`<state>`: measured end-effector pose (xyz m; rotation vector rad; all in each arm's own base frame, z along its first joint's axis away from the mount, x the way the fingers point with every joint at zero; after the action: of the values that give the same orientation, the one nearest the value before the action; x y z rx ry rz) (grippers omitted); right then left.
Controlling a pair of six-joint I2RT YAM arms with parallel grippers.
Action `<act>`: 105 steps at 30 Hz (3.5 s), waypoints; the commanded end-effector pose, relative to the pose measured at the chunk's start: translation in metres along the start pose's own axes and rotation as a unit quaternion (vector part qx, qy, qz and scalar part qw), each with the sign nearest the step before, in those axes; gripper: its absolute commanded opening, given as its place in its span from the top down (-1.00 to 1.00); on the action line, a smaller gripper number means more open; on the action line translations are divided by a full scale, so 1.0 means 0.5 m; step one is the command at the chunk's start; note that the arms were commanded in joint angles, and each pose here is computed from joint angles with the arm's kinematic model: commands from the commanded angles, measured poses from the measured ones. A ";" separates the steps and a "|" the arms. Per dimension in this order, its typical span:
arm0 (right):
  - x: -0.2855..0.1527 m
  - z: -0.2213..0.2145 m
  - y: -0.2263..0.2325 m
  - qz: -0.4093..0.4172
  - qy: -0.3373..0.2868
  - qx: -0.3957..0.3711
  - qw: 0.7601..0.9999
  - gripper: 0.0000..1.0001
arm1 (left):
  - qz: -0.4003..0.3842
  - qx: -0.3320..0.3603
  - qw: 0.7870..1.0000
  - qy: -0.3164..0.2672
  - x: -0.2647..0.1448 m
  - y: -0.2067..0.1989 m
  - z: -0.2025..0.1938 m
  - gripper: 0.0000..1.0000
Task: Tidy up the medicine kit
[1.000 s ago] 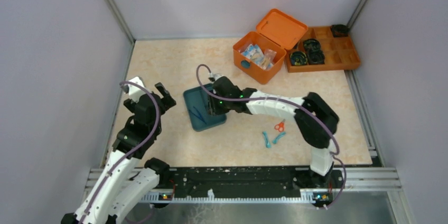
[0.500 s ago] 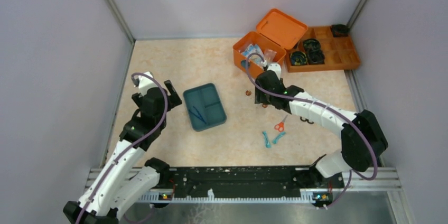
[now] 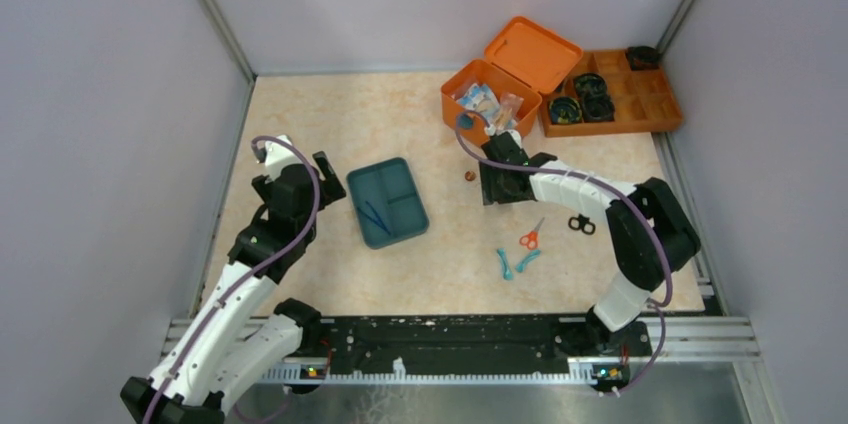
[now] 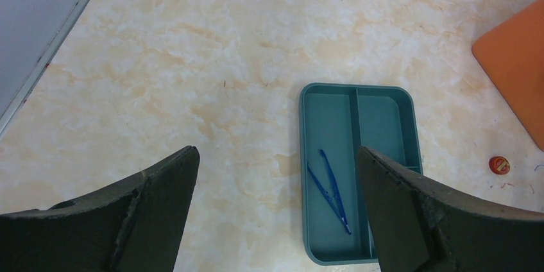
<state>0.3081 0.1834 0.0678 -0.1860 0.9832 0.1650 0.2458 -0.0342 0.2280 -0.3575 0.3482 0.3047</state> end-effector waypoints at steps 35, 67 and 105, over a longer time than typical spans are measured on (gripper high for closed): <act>0.054 0.046 -0.002 0.026 0.006 -0.003 1.000 0.43 | -0.024 0.013 1.000 0.014 0.007 -0.016 -0.013 -0.98; 0.059 0.255 0.457 0.274 -0.085 -0.089 0.954 0.43 | -0.037 0.015 0.999 0.021 0.008 -0.025 -0.017 -0.98; -0.124 0.383 0.368 0.208 -0.212 -0.089 0.951 -0.01 | -0.037 0.015 0.999 0.020 0.006 -0.025 -0.015 -0.98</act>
<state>0.3720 0.4278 0.1080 -0.2115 0.7813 0.6883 0.2511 -0.0486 0.2246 -0.3537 0.3801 0.2250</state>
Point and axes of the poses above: each gripper's point midway between its finger pads, its own x axis out along the fingers, its own y axis along the line the jaws close on, z = x × y, the point moved 2 cm from there along -x, back along the fingers, and after that the axes turned 7 degrees about -x, right-handed, at the moved point
